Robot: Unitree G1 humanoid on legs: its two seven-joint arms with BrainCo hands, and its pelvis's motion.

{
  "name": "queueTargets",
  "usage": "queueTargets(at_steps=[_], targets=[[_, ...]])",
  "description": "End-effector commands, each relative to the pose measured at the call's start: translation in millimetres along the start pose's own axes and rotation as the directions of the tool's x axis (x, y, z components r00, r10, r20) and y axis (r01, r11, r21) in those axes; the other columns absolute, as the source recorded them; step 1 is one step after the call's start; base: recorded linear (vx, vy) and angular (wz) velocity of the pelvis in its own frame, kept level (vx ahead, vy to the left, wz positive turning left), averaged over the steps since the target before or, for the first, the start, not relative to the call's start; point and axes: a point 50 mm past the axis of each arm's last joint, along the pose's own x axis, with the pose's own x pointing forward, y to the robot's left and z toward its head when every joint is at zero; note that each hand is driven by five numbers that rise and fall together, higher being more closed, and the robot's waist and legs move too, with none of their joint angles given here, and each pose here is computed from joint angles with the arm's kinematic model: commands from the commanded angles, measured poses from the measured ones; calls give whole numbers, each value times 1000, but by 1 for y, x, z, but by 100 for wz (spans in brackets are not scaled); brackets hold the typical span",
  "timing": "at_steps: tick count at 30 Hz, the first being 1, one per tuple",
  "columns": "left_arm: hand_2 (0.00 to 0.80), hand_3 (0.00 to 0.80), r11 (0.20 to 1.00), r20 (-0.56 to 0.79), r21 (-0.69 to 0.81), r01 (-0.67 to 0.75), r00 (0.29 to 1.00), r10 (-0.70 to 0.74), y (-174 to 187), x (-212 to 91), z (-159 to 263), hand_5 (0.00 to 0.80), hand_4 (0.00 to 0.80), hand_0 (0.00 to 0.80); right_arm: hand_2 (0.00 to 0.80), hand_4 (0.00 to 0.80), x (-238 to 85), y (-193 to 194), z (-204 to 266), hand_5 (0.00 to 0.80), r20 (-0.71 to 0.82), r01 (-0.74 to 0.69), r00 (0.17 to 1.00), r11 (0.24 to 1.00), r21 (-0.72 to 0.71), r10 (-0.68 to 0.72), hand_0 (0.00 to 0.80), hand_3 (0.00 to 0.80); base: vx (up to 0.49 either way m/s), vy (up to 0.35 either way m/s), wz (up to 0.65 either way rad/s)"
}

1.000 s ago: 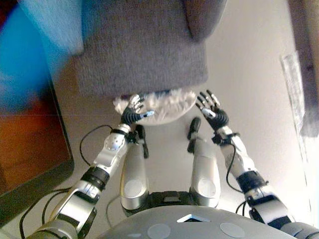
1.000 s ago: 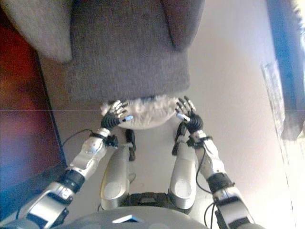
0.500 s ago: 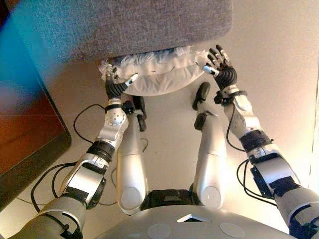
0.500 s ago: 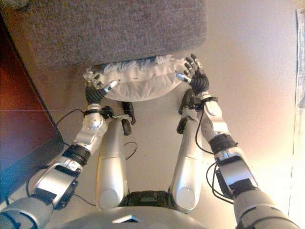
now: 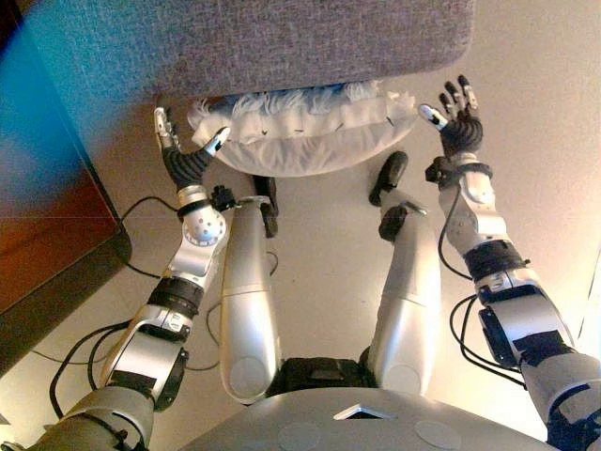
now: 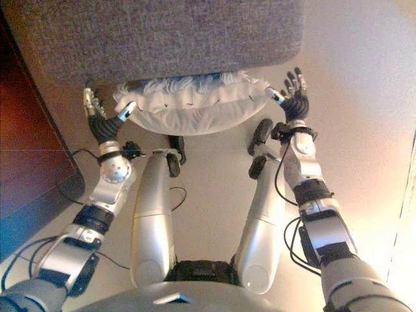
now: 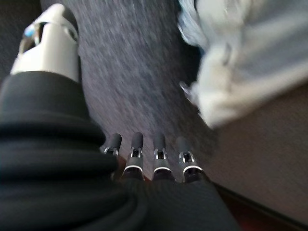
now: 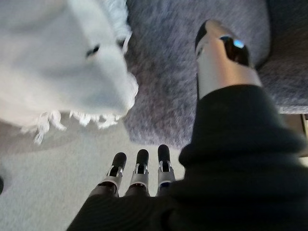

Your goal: Pick up the cushion and take it to the sofa

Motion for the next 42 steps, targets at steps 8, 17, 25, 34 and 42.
queueTargets(at_steps=[8,17,25,34,42], targets=[[0,0,964,-194,-248,99,970,-150,12,-7,-30,0,0,0,0,0,12,-19,26,0,-35,-172,985,946,-274,169,0,0,-5,6,-1],[0,0,902,-223,-367,230,919,-325,-8,13,-26,0,0,0,0,0,27,2,41,0,-121,-385,923,854,-349,366,0,0,-10,32,-5],[0,0,892,-183,-339,299,909,-374,-13,39,-5,0,0,0,0,0,34,9,52,0,-218,-468,881,700,-539,420,0,0,1,12,-2],[0,0,897,-156,-274,347,904,-397,-21,62,15,0,0,0,0,0,47,30,75,0,-229,-480,861,576,-662,454,0,0,0,0,0],[0,0,842,-64,-271,467,864,-499,-52,80,51,0,0,0,0,0,56,58,91,0,-185,-365,892,415,-833,413,0,0,0,0,0]])
